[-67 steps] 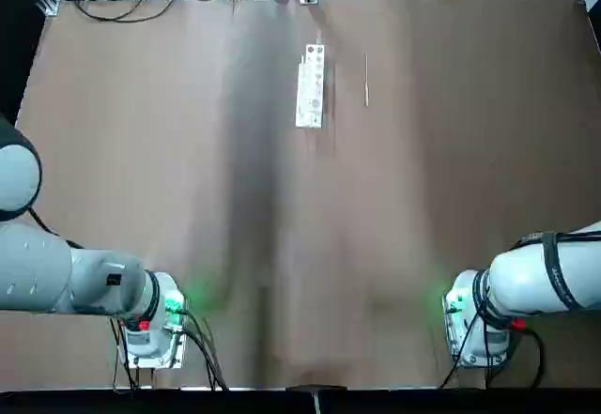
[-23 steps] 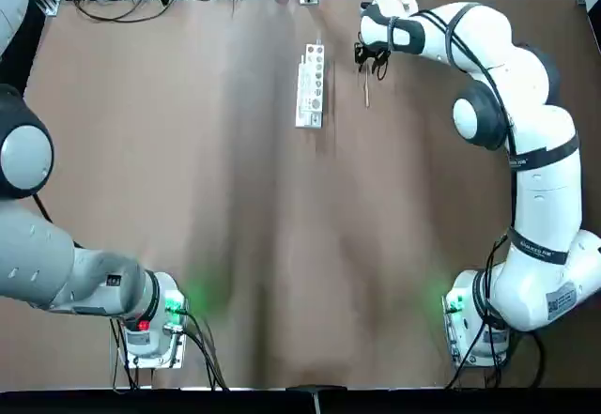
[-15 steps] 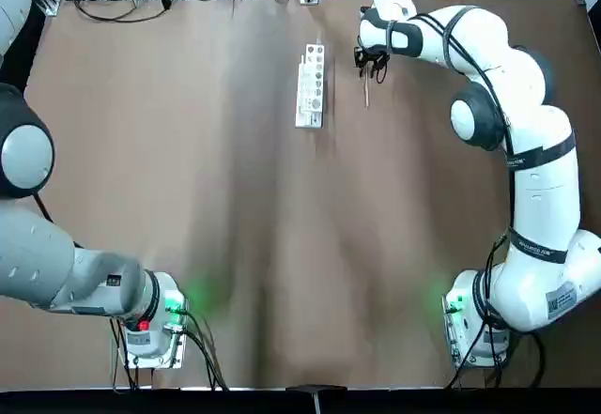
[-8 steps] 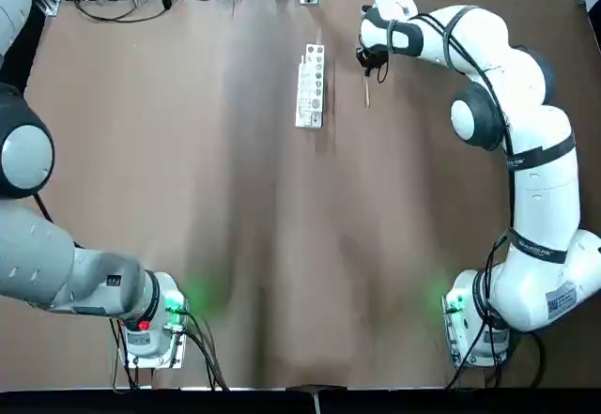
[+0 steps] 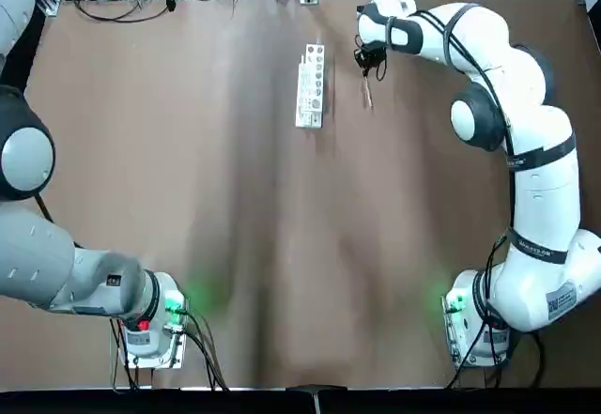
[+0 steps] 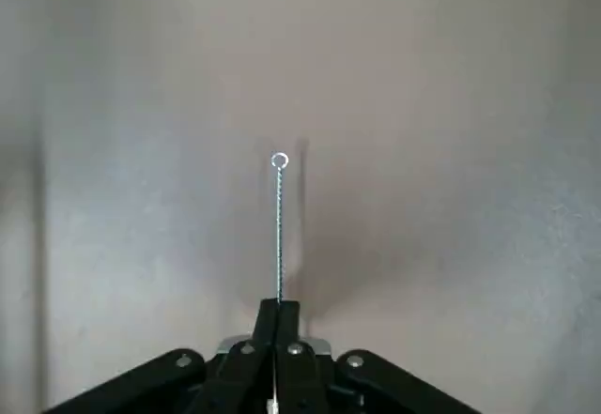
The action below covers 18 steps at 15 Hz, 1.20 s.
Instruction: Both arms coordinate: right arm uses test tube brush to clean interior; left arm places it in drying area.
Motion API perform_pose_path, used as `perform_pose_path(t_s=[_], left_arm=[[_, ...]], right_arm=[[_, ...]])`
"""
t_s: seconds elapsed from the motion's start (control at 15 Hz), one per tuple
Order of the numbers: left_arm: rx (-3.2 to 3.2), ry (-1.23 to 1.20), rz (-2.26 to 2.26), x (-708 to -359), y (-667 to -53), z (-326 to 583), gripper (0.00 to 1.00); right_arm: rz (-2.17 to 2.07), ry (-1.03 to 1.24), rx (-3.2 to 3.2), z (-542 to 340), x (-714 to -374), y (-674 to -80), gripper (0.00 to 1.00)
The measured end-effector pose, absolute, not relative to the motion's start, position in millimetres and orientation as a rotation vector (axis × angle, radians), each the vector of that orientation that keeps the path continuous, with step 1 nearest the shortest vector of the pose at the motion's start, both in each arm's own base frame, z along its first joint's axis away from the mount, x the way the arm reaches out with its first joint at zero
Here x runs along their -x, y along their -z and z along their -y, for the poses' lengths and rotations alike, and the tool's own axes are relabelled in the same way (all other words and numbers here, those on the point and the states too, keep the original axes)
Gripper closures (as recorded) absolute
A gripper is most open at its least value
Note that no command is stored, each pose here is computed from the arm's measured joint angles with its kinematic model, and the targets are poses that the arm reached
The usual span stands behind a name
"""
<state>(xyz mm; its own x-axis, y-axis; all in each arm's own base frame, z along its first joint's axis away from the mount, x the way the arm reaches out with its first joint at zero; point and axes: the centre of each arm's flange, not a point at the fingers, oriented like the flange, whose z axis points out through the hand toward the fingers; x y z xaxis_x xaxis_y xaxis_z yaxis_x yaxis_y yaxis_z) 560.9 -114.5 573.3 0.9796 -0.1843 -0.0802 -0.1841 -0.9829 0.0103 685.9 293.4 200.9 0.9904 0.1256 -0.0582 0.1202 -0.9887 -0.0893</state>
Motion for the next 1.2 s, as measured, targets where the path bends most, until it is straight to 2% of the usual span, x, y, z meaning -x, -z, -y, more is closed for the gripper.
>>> perform_pose_path(t_s=[0.47, 0.8, 1.2], left_arm=[[-3.121, 0.127, 0.302, -560.0, -573.4, 118.6, 0.0], [-3.121, 0.124, 0.303, -559.8, -574.3, 119.2, 0.0], [-3.123, 0.108, 0.289, -558.4, -580.0, 115.0, 0.0]], right_arm=[[0.671, -0.199, 2.93, -280.9, -680.3, -285.3, 0.98], [0.966, -0.126, 2.701, -248.9, -693.3, -297.0, 0.98], [1.263, 0.015, 2.343, -278.0, -685.9, -304.9, 0.98]])
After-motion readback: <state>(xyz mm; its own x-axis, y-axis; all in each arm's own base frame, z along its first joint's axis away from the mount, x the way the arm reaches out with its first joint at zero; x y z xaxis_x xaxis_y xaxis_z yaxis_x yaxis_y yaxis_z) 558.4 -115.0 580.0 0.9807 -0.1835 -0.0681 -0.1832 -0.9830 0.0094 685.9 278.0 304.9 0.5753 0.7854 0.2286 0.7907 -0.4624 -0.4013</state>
